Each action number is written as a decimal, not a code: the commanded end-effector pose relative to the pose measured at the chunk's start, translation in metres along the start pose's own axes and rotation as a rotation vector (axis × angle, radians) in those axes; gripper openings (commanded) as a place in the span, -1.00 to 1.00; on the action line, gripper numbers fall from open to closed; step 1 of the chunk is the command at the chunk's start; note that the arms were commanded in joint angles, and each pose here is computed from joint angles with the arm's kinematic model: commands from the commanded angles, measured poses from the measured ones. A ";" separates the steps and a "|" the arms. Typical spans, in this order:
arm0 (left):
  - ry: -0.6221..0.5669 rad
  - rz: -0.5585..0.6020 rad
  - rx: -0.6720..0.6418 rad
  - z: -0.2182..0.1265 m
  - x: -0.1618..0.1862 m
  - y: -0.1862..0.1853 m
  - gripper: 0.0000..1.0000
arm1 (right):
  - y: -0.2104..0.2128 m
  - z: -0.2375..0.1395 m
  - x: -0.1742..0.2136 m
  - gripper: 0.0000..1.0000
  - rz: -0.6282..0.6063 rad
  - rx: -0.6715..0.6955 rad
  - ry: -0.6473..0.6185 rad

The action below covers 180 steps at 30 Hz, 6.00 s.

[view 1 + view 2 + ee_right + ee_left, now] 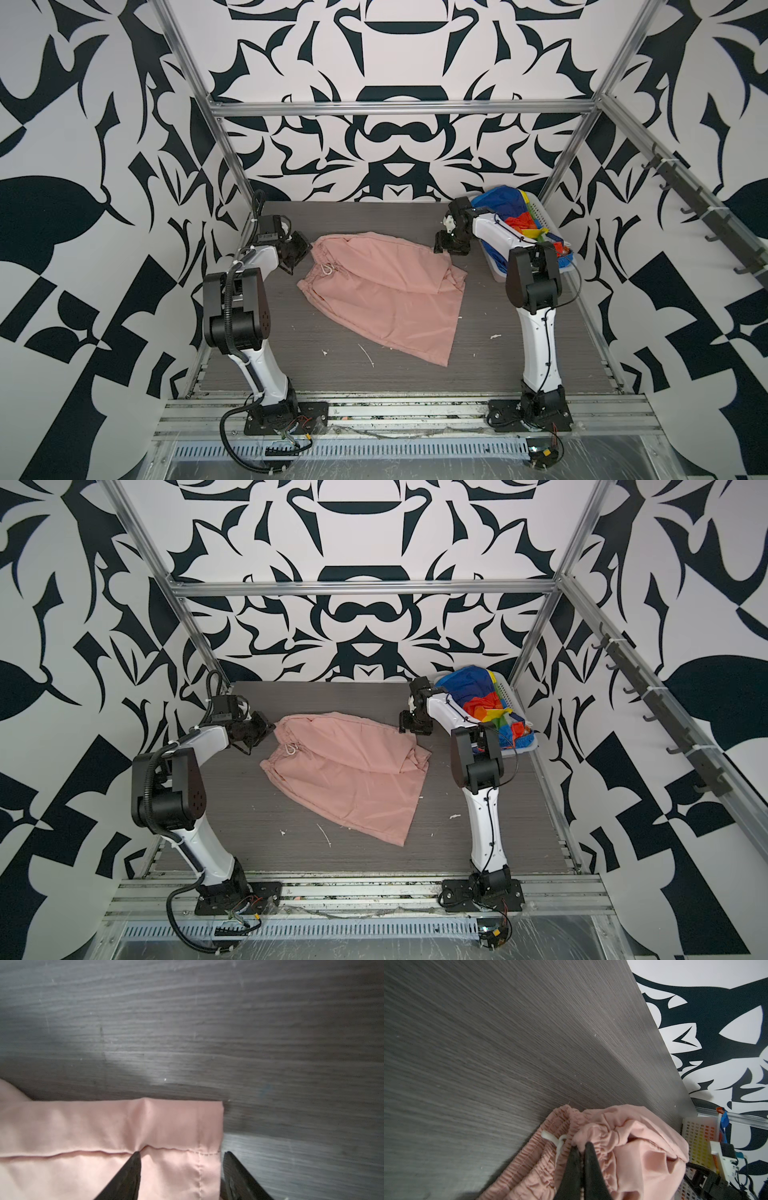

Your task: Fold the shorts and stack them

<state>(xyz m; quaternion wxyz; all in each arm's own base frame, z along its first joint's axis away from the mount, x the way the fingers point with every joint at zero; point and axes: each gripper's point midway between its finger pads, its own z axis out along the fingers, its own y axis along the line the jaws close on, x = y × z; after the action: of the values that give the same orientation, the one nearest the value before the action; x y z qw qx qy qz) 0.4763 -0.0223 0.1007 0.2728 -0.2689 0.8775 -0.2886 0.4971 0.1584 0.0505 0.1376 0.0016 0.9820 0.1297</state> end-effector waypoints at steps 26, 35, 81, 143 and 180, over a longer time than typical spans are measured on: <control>-0.077 0.002 0.056 -0.019 -0.058 -0.035 -1.00 | 0.017 -0.186 -0.175 -1.00 0.092 -0.258 -0.553; -0.133 -0.007 0.115 -0.009 -0.103 -0.061 -1.00 | 0.019 -0.227 -0.199 -1.00 0.109 -0.465 -0.642; 0.108 -0.133 0.064 0.005 0.066 0.014 -1.00 | -0.008 -0.013 0.141 -1.00 0.110 -0.081 0.030; 0.243 -0.538 0.213 -0.092 0.124 0.013 0.43 | -0.006 -0.069 0.187 -1.00 0.075 -0.170 -0.036; 0.169 -0.388 0.061 -0.075 0.134 0.067 -1.00 | -0.027 -0.065 0.258 -1.00 0.149 -0.174 -0.005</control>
<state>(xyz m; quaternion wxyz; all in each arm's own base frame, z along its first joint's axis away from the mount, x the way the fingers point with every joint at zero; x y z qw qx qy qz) 0.3103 -0.0427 0.0620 0.1148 -0.4113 0.8101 -0.4018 0.2188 0.1238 0.0275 0.1071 0.0539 0.9684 0.2185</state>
